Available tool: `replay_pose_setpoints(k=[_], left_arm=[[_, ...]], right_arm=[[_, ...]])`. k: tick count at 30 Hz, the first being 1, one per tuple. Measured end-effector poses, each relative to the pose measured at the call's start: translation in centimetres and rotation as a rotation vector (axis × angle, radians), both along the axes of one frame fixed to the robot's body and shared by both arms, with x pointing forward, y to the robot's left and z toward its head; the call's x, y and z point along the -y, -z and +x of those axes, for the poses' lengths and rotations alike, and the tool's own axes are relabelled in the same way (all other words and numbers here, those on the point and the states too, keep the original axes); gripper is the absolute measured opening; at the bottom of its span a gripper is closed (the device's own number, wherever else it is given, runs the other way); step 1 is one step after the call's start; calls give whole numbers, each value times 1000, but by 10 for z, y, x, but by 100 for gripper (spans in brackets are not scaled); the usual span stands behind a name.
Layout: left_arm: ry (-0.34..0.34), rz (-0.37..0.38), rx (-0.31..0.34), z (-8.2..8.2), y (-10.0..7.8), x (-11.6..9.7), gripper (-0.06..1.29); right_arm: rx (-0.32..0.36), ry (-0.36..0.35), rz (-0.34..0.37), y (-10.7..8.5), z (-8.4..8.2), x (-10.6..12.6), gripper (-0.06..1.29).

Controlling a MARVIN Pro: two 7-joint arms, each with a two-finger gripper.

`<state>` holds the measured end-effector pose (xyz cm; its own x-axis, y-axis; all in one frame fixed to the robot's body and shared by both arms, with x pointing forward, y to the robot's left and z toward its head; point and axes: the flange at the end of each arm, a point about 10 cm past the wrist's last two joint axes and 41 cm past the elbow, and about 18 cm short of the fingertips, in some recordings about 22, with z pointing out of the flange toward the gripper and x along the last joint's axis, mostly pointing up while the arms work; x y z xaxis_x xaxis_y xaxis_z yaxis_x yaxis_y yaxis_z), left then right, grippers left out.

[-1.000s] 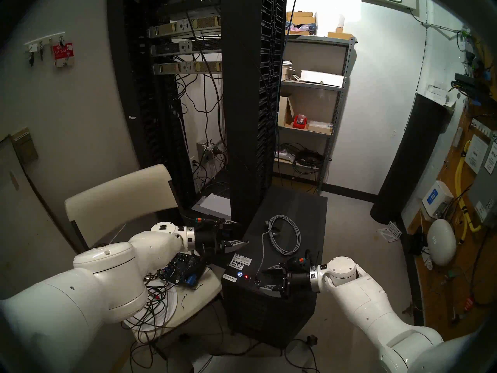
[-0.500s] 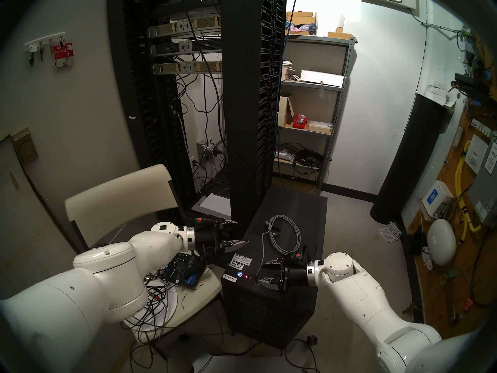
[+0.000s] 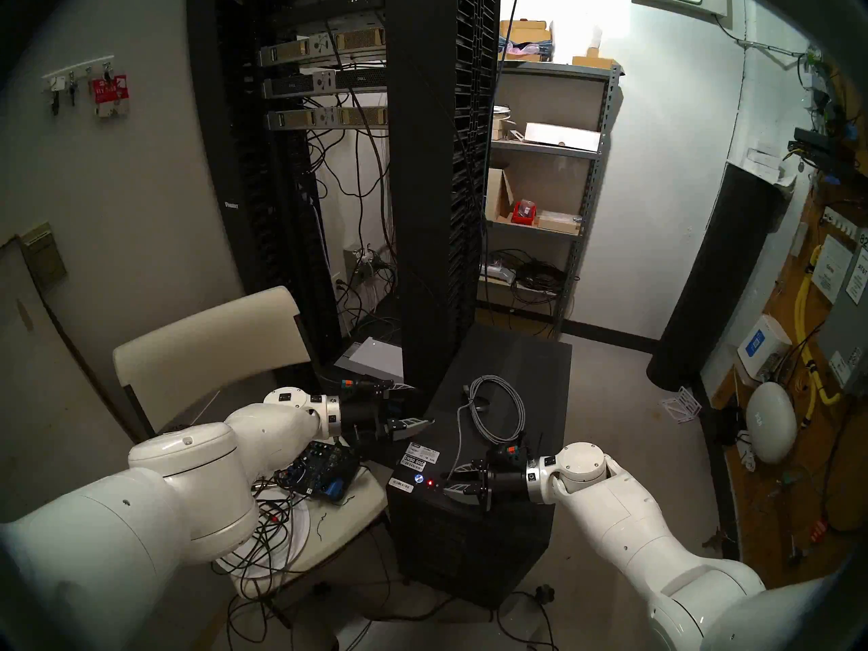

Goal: Insert the cable into the workstation's USB slot

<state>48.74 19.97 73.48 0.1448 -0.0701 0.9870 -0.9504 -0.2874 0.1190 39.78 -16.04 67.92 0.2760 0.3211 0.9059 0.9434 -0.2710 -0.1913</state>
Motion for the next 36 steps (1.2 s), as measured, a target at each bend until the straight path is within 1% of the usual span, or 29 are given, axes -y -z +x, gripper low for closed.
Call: replay_pose_setpoints(k=[3, 7, 12, 16, 19, 22, 23, 24, 36], left_arm=[[-1, 0, 1, 0, 0, 0, 123], [-2, 0, 3, 0, 0, 0, 123], [-7, 1, 5, 1, 0, -1, 123], [-11, 2, 6, 1, 0, -2, 123], [-14, 2, 7, 1, 0, -3, 123], [-18, 2, 8, 1, 0, -4, 123], [-19, 1, 8, 1, 0, -4, 123], [-20, 0, 9, 1, 0, -4, 123], [-27, -3, 12, 2, -1, -5, 123]], right_arm=[[4, -6, 2, -1, 1, -2, 53], [7, -8, 4, -3, 2, -3, 43], [-1, -9, 3, -4, 3, -3, 43], [-10, -7, 2, -5, 3, -3, 26], [-14, -5, 0, -6, 5, -3, 25], [-24, -6, -5, -6, 5, -3, 19], [-27, -8, -7, -7, 5, -4, 14], [-30, -9, -9, -7, 5, -4, -2], [-54, -19, -20, -9, 2, -2, -2]])
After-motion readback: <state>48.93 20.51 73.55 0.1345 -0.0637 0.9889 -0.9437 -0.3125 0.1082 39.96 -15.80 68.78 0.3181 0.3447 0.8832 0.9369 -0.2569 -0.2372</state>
